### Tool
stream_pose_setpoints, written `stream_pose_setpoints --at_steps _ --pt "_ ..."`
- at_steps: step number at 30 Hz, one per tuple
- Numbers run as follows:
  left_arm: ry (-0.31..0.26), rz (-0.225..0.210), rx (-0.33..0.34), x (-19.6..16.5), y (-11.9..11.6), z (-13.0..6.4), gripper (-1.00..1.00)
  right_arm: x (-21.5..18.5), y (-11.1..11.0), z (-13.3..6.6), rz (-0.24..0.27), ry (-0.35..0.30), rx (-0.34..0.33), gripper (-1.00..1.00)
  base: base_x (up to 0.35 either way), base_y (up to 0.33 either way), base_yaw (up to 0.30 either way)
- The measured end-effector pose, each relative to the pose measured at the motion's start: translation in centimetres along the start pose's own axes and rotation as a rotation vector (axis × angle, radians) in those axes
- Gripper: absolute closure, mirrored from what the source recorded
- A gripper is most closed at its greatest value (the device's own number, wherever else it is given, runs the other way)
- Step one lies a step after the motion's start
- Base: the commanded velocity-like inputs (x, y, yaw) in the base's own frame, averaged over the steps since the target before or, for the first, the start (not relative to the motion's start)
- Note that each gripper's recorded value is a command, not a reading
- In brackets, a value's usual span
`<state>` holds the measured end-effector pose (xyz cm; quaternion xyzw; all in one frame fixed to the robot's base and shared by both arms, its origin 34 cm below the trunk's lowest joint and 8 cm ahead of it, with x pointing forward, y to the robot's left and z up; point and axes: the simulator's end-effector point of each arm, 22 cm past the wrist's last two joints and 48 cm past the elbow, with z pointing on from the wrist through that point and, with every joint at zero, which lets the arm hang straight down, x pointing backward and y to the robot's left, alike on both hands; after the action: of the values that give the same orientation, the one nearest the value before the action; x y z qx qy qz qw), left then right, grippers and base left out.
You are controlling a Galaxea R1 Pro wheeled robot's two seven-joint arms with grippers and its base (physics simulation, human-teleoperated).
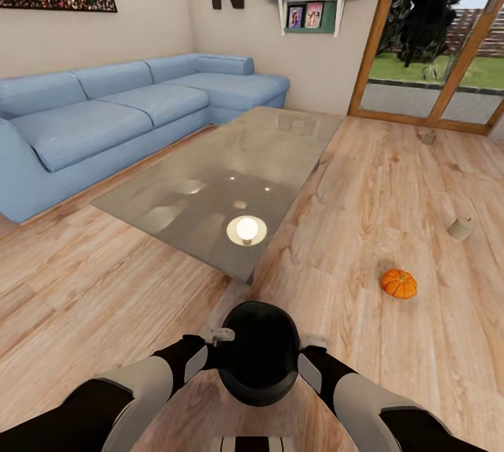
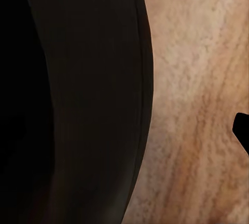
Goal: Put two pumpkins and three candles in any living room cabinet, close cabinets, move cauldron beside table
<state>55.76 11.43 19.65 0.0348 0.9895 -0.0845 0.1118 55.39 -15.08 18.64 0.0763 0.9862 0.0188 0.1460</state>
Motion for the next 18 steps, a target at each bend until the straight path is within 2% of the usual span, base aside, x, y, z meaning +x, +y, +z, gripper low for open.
stream_pose_setpoints --at_steps 2,6,12,14,18 --pt "-0.007 0.028 -0.012 -0.3 0.2 -0.4 -1.0 0.5 -0.1 -0.2 -0.018 0.009 0.006 -1.0 0.0 0.0 0.0" --pt "-0.016 0.017 -0.007 -0.6 0.0 -0.7 -1.0 1.2 -0.2 -0.4 -0.014 0.023 0.006 -1.0 0.0 0.0 0.0" --pt "-0.03 0.033 -0.014 -1.2 0.1 -1.3 -1.0 2.6 -0.5 -0.7 -0.026 0.051 0.012 -1.0 0.0 0.0 0.0" --pt "-0.039 0.02 -0.008 -1.6 -0.1 -1.7 -1.0 2.2 -0.4 -1.0 -0.027 0.042 0.011 -1.0 0.0 0.0 0.0" --pt "-0.043 0.026 -0.01 -1.7 -0.1 -1.9 -1.0 2.1 -0.4 -1.1 -0.027 0.04 0.011 -1.0 0.0 0.0 0.0"
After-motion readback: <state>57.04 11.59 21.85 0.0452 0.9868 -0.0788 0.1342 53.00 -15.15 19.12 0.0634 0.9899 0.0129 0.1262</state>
